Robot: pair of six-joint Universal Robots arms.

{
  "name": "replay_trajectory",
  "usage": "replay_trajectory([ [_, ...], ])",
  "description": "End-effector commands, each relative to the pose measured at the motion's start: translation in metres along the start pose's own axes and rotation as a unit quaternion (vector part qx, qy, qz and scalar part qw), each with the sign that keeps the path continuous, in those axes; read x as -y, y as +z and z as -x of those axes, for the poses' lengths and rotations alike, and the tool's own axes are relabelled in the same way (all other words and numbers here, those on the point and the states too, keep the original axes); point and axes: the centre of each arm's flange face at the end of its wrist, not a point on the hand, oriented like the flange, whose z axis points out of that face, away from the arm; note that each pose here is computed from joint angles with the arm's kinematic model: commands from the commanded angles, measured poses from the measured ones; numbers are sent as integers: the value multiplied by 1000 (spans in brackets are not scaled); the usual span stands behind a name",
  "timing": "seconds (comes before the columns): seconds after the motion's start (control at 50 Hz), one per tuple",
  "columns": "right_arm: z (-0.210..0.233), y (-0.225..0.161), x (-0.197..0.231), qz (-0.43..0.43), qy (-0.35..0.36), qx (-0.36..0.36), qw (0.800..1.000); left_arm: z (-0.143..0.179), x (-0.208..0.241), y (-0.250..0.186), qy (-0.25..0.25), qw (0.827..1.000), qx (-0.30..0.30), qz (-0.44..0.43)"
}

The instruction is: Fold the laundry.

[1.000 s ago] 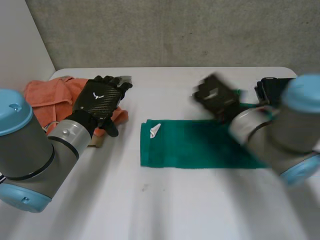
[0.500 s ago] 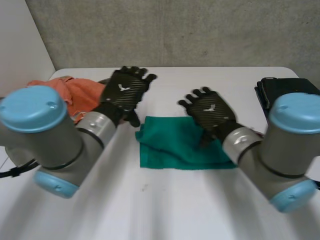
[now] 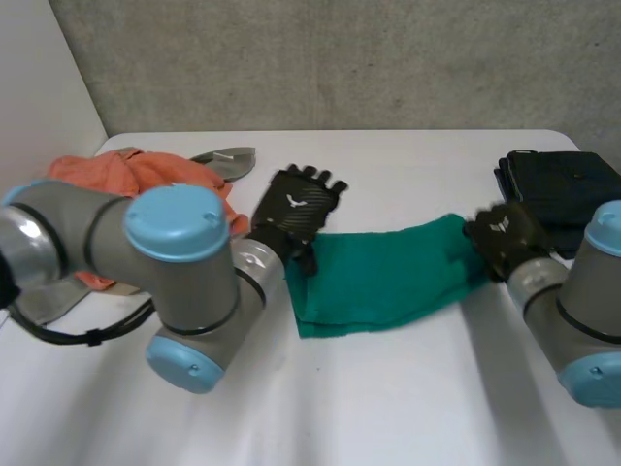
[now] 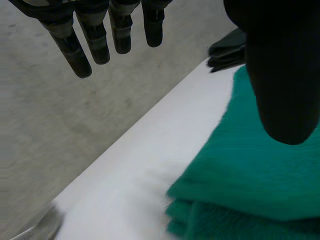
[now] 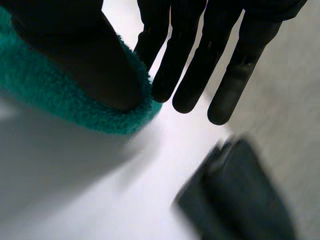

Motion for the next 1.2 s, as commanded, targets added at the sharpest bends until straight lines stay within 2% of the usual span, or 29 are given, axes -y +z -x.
replay_trajectory([
  [0.02, 60, -27, 86, -171, -36, 87, 981, 45, 9, -24, -6, 996, 89, 24],
  [0.04, 86, -34, 92, -195, -44, 133, 971, 47, 8, -27, -6, 995, 94, 27],
  [0.14, 146, -51, 92, -219, -62, 241, 944, 54, 4, -40, -8, 993, 108, 38],
  [0.2, 164, -51, 82, -190, -65, 275, 940, 55, 0, -42, -9, 993, 109, 44],
  [0.26, 163, -50, 80, -169, -56, 283, 942, 58, 0, -41, -10, 993, 113, 43],
  [0.32, 153, -51, 90, -165, -23, 274, 947, 61, 5, -36, -11, 993, 115, 31],
  [0.36, 125, -45, 106, -173, 23, 235, 956, 62, 13, -32, -11, 993, 120, 12],
  [0.44, 63, -24, 109, -147, 123, 150, 970, 60, 24, -18, -21, 992, 120, -28],
  [0.5, 30, -14, 103, -123, 210, 105, 964, 42, 34, -7, -50, 993, 84, -60],
  [0.58, 14, -10, 96, -82, 260, 100, 957, 14, 40, 2, -99, 992, 24, -72],
  [0.66, 18, -4, 88, -30, 264, 120, 957, -3, 25, 4, -136, 990, -3, -21],
  [0.68, 23, -1, 83, -15, 263, 127, 956, -8, 13, 5, -144, 990, -5, 14],
  [0.84, 52, 18, 51, 73, 267, 183, 943, -12, -37, 0, -126, 978, 49, 158],
  [0.9, 67, 22, 41, 93, 261, 208, 938, -11, -43, -3, -119, 975, 58, 177],
  [1.02, 74, 26, 34, 99, 225, 213, 946, -11, -53, -8, -79, 974, 44, 206],
  [1.1, 67, 26, 38, 91, 198, 196, 956, -13, -56, -13, -48, 975, 28, 216],
  [1.2, 51, 15, 51, 70, 173, 161, 969, -11, -37, -9, -19, 983, 15, 183],
])
